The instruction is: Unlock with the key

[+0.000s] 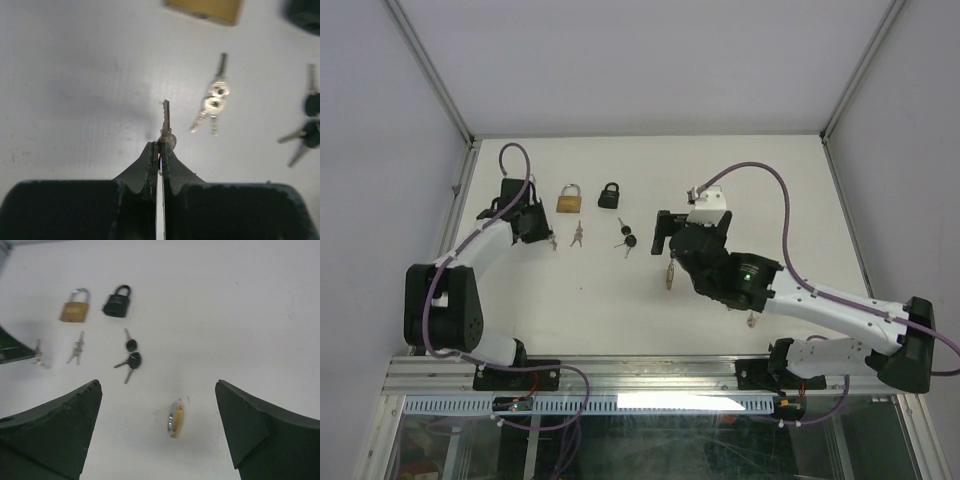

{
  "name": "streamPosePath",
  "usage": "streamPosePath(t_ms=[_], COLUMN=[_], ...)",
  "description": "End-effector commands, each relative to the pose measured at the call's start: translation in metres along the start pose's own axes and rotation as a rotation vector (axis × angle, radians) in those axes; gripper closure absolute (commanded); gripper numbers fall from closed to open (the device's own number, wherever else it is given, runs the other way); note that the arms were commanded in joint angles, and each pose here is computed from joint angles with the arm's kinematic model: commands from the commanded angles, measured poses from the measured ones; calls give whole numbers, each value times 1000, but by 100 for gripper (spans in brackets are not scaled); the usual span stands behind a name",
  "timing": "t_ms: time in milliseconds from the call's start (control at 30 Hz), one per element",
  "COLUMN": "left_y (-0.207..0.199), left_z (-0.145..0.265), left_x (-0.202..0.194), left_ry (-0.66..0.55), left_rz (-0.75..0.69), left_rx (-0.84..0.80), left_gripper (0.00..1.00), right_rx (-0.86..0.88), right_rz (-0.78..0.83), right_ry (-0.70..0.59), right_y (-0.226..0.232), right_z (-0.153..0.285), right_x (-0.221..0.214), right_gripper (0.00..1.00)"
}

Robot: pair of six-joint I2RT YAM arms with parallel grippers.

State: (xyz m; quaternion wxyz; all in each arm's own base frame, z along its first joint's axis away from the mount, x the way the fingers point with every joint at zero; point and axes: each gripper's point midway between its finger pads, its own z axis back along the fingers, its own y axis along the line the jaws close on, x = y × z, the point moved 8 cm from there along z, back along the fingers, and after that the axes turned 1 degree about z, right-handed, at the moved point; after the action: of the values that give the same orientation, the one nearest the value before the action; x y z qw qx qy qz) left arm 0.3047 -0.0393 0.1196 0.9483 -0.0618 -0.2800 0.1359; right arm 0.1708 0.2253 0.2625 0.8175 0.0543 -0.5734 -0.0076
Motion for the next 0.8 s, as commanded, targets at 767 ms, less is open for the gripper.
streamPosePath(t_ms=[767], left_y=[-125], left_z=[298], left_x=[43], left_ry=[-835], left_rz=[-507], left_rx=[-1308], left_gripper=[100], right_rx=[884], right_rz=[-340], right_ry=[-507], right_y=[86], right_z=[-8], right_x=[185], right_gripper=[1])
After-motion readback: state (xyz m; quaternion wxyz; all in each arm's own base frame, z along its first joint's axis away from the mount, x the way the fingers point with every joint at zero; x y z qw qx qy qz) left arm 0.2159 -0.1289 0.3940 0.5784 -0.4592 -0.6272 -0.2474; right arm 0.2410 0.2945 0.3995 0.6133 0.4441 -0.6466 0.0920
